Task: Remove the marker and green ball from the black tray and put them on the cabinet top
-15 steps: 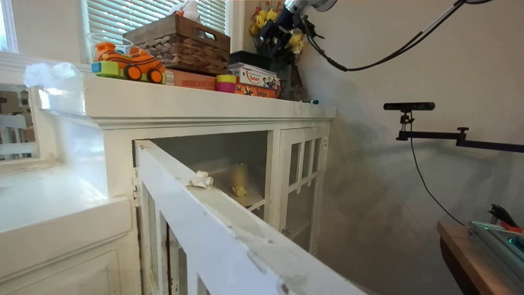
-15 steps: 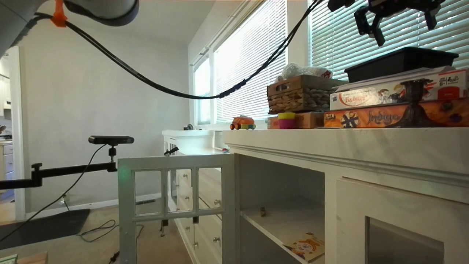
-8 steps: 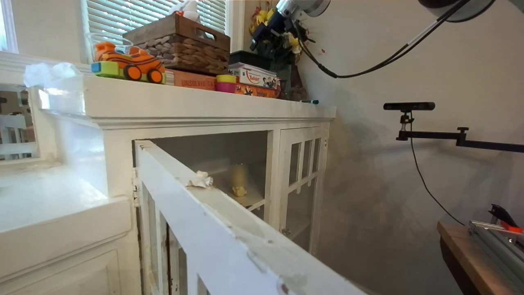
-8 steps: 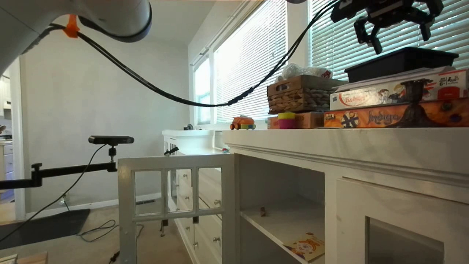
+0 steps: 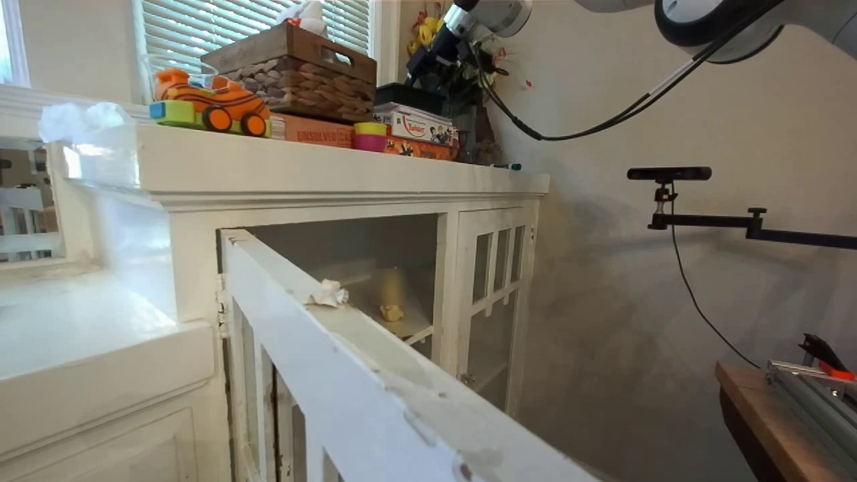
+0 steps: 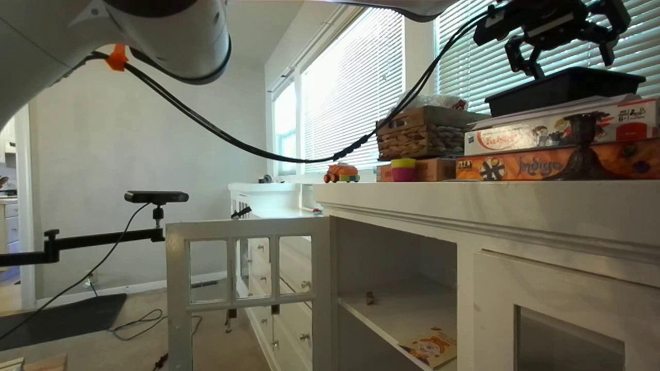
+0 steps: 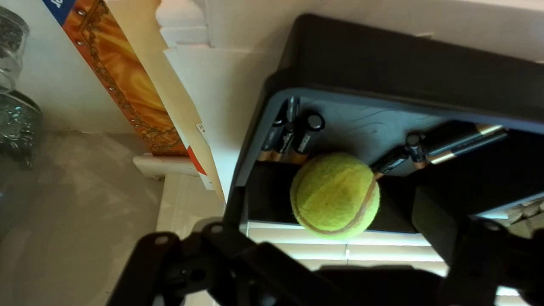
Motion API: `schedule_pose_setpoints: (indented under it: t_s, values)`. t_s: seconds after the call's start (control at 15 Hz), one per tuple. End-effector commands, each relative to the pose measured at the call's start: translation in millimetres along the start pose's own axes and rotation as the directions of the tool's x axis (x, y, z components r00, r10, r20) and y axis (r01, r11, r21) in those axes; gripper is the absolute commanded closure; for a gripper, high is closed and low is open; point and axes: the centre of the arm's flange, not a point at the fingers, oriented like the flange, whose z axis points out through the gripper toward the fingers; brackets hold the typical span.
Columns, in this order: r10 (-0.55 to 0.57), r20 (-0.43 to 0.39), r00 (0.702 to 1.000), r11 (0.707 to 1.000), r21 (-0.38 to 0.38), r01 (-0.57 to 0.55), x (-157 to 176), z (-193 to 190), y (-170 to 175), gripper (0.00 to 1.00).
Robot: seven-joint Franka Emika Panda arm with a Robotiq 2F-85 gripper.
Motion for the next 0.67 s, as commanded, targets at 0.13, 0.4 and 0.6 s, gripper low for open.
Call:
schedule_pose_setpoints:
  t_s: [0.13, 0.4, 0.6]
  values:
    - [0.0, -0.005, 1.0, 1.0, -0.009, 0.0, 39.7, 27.8, 5.2, 0.0]
    - [-0.006, -0.011, 1.0, 1.0, -0.006, 0.006, 41.0, 32.4, 3.2, 0.0]
    - [-0.009, -0.011, 1.0, 1.0, -0.005, 0.009, 40.5, 33.8, 1.1, 0.0]
